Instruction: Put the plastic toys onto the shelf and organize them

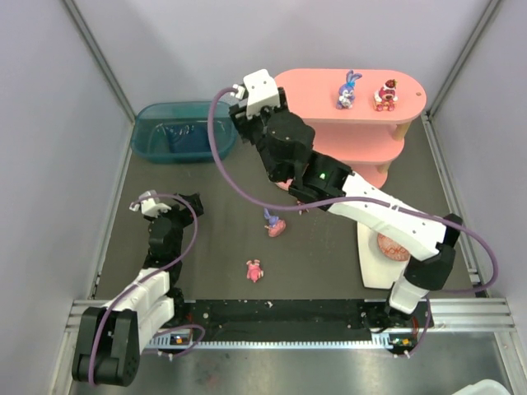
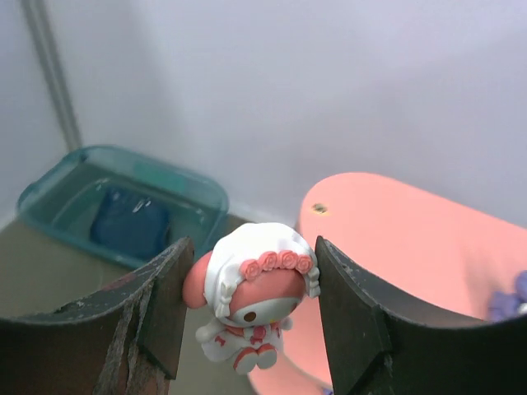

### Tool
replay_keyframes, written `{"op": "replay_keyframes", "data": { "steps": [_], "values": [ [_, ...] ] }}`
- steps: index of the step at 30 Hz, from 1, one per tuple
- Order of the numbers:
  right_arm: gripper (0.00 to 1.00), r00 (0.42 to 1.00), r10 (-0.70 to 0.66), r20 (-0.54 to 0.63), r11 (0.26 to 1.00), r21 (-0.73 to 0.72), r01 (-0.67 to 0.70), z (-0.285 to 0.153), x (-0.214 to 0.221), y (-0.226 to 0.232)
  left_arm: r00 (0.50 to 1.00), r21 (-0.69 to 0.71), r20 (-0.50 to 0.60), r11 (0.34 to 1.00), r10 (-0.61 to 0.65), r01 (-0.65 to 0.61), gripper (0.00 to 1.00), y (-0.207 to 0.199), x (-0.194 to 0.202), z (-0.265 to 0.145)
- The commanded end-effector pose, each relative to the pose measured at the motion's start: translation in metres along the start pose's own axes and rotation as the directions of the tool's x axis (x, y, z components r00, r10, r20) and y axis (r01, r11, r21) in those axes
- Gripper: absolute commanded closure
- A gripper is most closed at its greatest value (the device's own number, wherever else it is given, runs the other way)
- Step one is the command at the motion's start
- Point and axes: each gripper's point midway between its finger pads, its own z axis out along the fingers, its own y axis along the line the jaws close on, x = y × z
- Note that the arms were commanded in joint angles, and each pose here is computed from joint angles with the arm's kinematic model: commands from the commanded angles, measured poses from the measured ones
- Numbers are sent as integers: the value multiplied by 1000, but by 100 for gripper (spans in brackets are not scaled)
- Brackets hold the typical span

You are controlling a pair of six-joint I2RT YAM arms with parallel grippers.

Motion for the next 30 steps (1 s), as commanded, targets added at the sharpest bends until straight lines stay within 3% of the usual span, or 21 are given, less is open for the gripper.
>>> {"op": "replay_keyframes", "data": {
  "steps": [1,3,6,7,10,14,18,25,30],
  "values": [
    [100,984,1,178,965,259,-48,-4,-50,-52,1000,15,14,1000,-7,7,5,-4,-4,2],
    [100,960,39,278,935,330,-133,-5,-62,-63,1000,14,14,1000,-5,5,5,-4,-4,2],
    [100,960,-98,263,892,451,-33,-4,-62,-72,1000,14,14,1000,-5,5,5,-4,-5,2],
    [100,948,-64,311,868,486,-101,-8,-69,-82,1000,12,14,1000,-4,4,5,-3,-4,2],
    [100,949,-95,299,842,534,-84,-1,-68,-88,1000,13,13,1000,-5,5,5,-4,-4,2],
    [100,958,-84,276,866,495,-67,9,-61,-89,1000,17,8,1000,-7,6,5,-5,-3,3],
    [100,958,16,286,914,383,-130,12,-56,-89,1000,14,7,1000,-6,6,5,-4,-3,4],
    [100,965,41,258,934,332,-128,5,-56,-107,1000,13,3,1000,-5,5,5,-4,-2,4],
    [100,959,153,239,945,249,-213,1,-51,-116,1000,13,4,1000,-2,2,5,-4,-2,4]
  ]
}}
